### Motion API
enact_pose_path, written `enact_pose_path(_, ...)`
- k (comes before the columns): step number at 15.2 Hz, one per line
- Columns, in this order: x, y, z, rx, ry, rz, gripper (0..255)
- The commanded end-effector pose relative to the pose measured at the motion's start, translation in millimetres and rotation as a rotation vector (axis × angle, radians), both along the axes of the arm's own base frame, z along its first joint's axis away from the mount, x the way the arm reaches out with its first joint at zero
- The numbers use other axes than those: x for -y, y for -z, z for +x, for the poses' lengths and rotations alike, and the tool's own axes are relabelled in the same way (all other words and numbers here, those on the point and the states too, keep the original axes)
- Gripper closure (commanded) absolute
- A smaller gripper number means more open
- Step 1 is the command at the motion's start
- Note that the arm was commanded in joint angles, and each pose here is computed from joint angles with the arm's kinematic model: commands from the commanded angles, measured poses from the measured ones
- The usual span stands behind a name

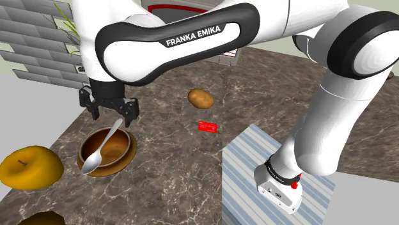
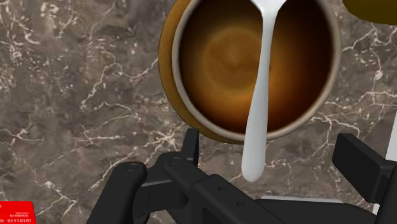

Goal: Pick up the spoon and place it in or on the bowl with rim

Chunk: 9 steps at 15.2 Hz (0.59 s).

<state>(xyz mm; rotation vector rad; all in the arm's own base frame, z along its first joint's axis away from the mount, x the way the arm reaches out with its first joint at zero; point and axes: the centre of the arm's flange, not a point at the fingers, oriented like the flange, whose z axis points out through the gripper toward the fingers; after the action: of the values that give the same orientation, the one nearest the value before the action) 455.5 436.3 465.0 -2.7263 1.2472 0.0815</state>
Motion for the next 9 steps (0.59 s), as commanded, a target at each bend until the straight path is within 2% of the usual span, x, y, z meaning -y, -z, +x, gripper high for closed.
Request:
enact_pose_path(1, 5.1, -21.7, 1.1, -0.001, -0.001, -0.001, 0)
enact_pose_path(9, 5.0, -21.7, 1.1, -0.001, -0.001, -0.001, 0)
